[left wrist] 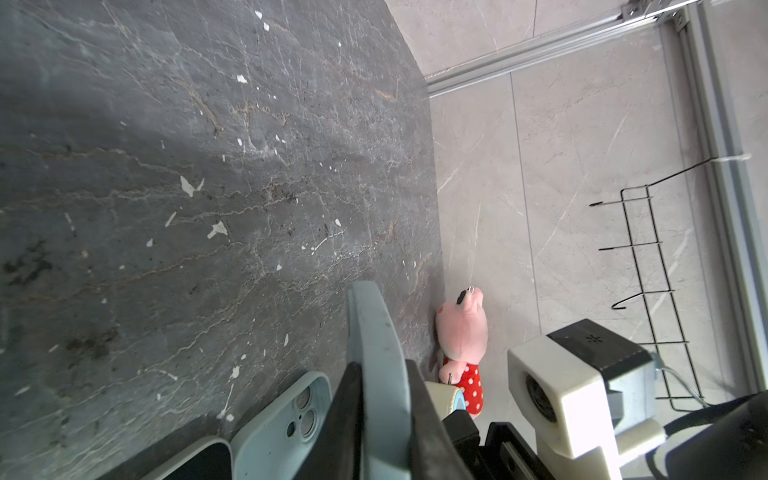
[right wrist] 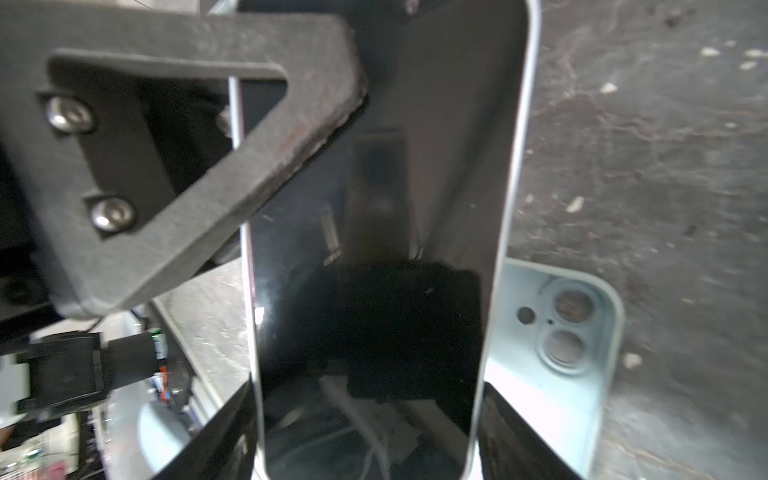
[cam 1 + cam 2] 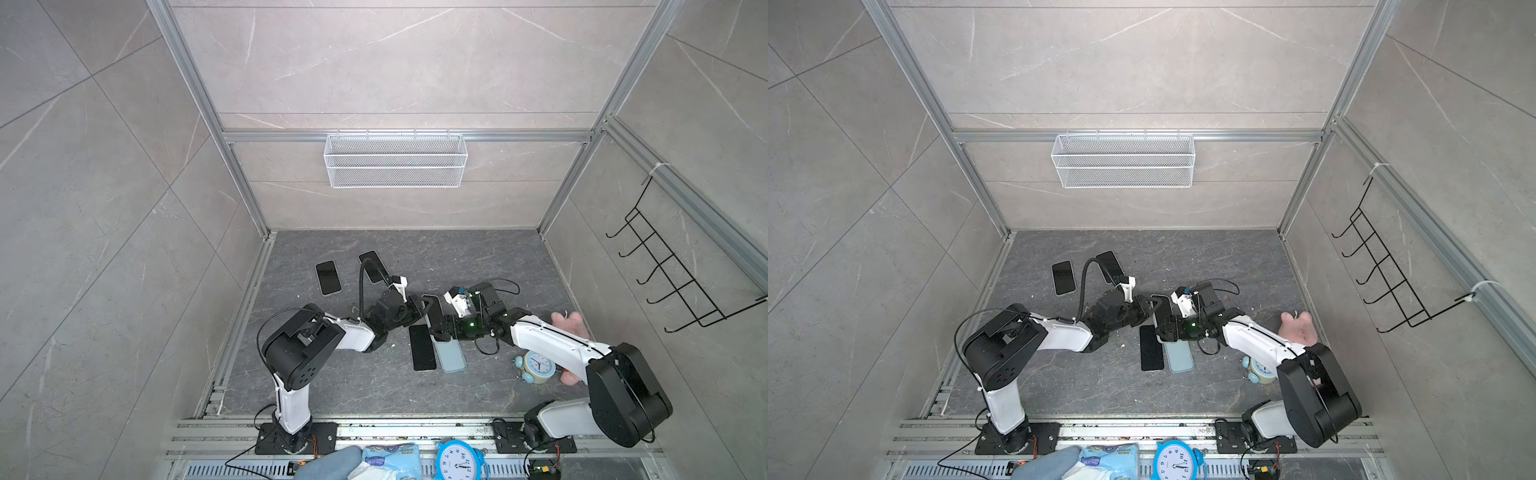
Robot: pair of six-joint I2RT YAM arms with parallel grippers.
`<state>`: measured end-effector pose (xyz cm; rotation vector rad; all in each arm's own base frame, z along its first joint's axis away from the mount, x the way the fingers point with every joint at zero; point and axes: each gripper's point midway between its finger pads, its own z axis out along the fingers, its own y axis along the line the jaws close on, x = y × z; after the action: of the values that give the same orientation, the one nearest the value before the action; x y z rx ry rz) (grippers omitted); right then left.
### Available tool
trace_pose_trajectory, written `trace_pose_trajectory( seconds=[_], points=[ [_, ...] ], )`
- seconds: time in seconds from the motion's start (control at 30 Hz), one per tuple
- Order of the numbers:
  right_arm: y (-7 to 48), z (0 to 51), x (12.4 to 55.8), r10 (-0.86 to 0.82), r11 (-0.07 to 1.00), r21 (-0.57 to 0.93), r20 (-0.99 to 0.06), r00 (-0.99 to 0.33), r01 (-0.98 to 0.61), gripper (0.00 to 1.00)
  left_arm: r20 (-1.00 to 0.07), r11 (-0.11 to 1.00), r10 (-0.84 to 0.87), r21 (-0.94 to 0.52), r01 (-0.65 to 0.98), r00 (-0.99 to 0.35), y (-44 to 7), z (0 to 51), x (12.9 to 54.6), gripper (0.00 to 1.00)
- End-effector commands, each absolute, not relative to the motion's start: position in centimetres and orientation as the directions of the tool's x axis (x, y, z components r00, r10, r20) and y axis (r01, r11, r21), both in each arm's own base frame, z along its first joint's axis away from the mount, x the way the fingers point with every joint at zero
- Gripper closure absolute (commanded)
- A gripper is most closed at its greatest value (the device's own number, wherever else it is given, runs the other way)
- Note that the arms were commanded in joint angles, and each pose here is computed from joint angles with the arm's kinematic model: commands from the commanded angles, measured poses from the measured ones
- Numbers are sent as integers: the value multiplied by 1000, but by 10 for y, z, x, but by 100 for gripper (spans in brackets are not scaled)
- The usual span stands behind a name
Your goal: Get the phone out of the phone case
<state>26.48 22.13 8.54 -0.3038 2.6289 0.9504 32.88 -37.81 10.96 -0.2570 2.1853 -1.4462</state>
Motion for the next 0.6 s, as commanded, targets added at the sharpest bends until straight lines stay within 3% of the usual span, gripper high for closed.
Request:
trace_pose_trajectory(
  seconds=[0.0,0.1,0.23,0.3,0.57],
  points=[
    [229,107,273,-78,723,600,-422,-903,-342,94,-329,417,-417,-898,143,-847,-374,114,332,100],
    [230,118,273,-41,723,605,-446,-894,-335,88,-330,419,-430,-897,138,-840,-367,116,330,100],
    [236,153,269,53,688,636,-524,-850,-349,46,-322,374,-503,-918,134,-802,-347,134,332,100],
    [240,175,265,113,644,674,-552,-826,-363,34,-323,344,-549,-928,144,-771,-335,149,334,100],
    [242,254,231,339,485,765,-612,-715,-424,18,-286,191,-765,-956,221,-577,-282,234,333,100]
  ],
)
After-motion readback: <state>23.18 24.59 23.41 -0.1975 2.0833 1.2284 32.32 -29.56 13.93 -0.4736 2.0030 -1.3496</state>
